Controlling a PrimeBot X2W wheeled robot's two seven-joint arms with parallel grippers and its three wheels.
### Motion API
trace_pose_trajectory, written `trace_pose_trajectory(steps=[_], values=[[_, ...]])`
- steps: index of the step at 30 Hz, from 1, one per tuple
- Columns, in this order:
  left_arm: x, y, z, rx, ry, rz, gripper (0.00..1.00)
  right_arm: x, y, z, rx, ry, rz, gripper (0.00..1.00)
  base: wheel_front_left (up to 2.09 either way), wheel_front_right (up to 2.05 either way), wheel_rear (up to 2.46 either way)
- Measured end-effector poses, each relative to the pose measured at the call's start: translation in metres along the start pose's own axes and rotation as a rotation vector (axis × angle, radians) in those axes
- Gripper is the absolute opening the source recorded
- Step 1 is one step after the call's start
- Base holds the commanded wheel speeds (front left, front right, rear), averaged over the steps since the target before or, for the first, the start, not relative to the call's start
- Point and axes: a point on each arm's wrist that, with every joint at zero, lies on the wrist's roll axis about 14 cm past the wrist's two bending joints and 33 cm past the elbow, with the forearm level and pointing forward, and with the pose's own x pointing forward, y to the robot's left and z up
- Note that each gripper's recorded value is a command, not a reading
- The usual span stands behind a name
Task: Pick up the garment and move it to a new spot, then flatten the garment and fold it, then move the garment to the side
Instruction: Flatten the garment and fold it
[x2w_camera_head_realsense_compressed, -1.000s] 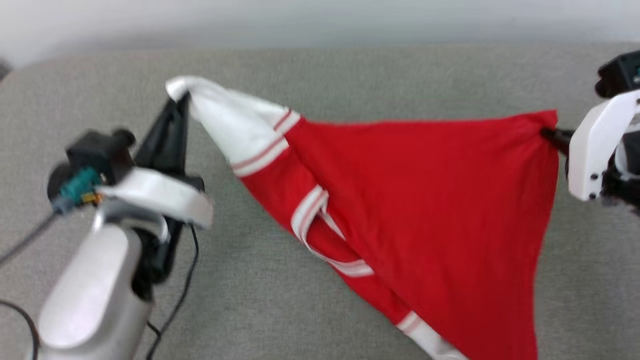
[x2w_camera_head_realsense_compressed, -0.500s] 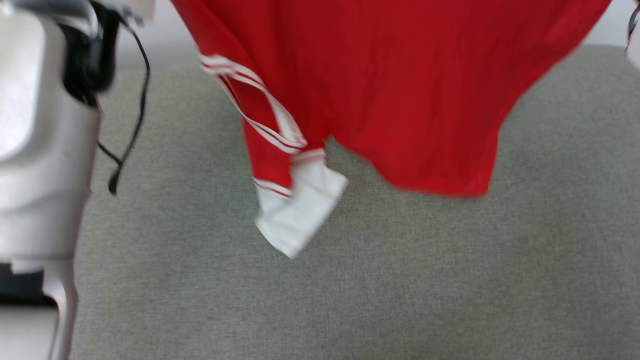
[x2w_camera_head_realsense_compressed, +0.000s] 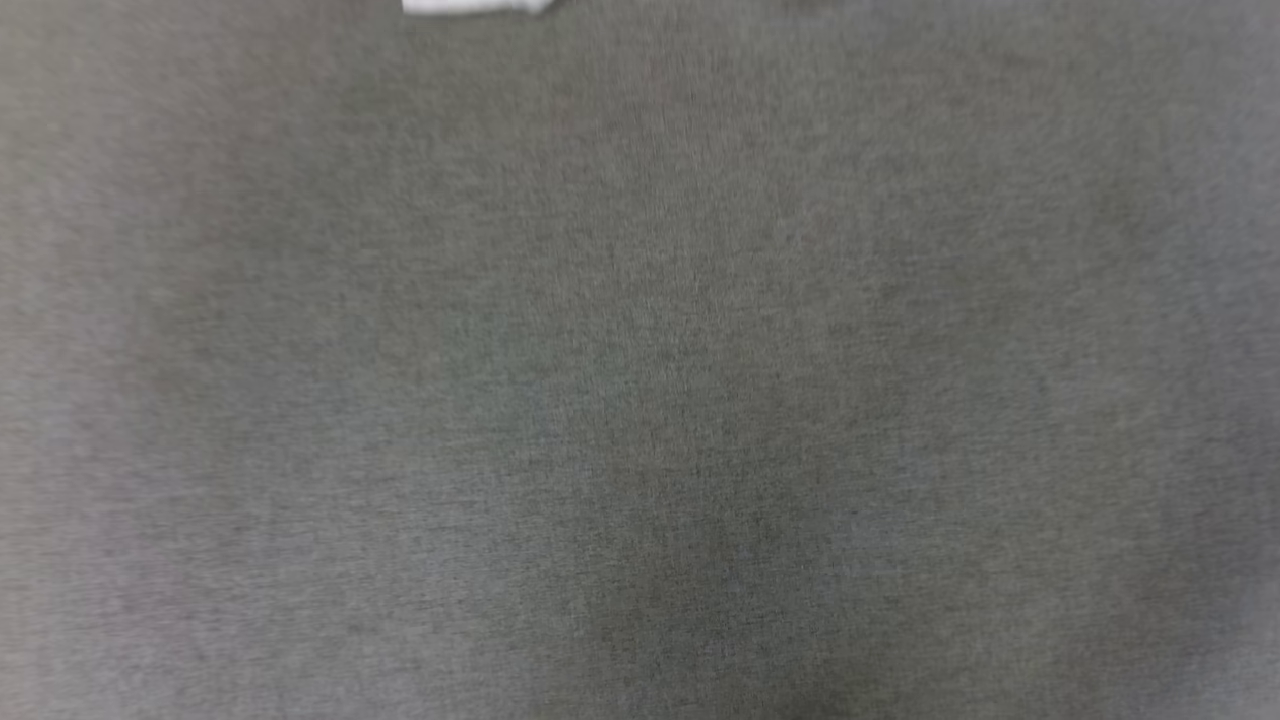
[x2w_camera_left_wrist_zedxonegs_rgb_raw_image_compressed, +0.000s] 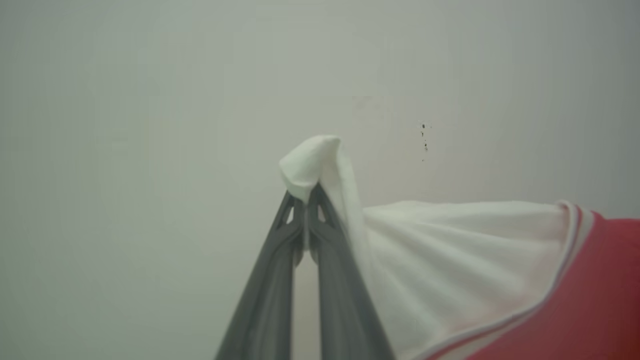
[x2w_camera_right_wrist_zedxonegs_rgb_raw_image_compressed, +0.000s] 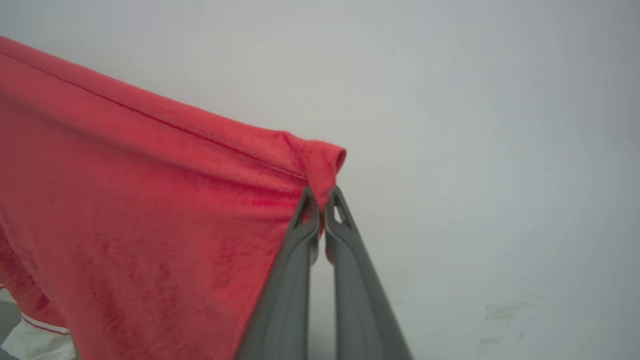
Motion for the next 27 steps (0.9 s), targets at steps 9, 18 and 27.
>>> trace_pose_trajectory(steps=[9,18,27], values=[[-0.004,0.009,-0.110,-0.038,0.101,0.042,0.00,0.054,0.024,-0.055,-0.026,-0.041,0.057,0.00,0.00,0.00,0.00],[-0.046,0.010,-0.215,-0.077,0.262,0.067,0.00,0.083,0.056,-0.147,-0.002,0.056,0.132,0.00,0.00,0.00,0.00],[-0.095,0.013,-0.249,-0.167,0.368,0.115,0.00,0.067,0.078,-0.202,0.038,0.176,0.193,0.00,0.00,0.00,0.00]])
